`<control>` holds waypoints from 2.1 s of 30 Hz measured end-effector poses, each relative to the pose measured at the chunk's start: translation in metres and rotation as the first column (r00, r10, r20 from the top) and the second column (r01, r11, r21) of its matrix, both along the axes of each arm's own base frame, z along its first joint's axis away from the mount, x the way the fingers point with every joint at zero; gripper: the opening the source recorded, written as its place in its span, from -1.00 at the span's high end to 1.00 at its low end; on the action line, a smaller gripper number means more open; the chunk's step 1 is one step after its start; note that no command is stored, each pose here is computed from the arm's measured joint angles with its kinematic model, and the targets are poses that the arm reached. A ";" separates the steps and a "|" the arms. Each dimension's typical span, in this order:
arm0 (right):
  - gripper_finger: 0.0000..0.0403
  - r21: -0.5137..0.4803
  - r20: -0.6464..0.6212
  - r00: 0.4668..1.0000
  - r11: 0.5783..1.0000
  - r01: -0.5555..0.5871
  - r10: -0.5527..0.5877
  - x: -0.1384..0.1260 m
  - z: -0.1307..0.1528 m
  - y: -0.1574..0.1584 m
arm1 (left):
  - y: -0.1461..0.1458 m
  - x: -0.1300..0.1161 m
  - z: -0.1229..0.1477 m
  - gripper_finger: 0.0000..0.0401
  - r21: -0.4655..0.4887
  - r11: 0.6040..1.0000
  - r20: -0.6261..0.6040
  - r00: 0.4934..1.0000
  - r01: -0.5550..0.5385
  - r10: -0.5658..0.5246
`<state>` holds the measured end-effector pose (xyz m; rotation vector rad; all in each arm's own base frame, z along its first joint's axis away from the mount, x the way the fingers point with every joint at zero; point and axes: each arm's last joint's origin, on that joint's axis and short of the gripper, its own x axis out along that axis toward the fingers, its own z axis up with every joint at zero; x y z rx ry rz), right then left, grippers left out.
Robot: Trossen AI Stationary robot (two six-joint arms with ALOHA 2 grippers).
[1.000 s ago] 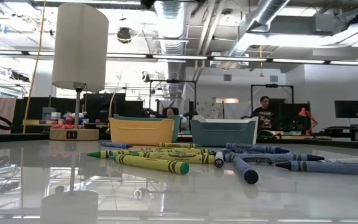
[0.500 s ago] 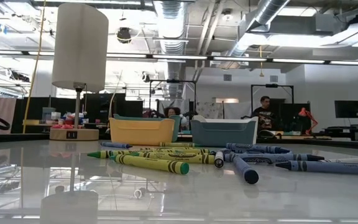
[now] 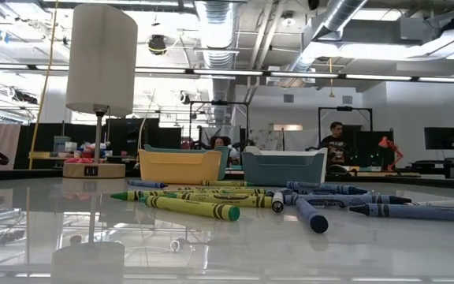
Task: Sort crayons
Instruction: Put the violet crayon into the green bin
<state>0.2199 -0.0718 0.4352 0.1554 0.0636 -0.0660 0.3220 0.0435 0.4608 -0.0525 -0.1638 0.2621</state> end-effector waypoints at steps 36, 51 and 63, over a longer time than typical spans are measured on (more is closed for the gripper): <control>0.38 0.022 0.133 0.989 0.997 -0.073 0.069 0.134 -0.011 -0.029 | 0.055 -0.077 -0.051 0.99 0.014 0.995 0.128 0.986 0.103 -0.104; 0.98 0.031 0.062 0.997 0.998 0.047 -0.049 0.134 -0.019 -0.035 | 0.074 -0.082 -0.065 0.72 -0.039 0.998 -0.008 0.998 0.058 -0.058; 0.99 0.047 -0.110 0.976 0.980 0.194 -0.188 0.133 -0.052 -0.087 | 0.088 -0.094 -0.092 -0.04 -0.150 0.966 -0.284 0.945 -0.211 0.162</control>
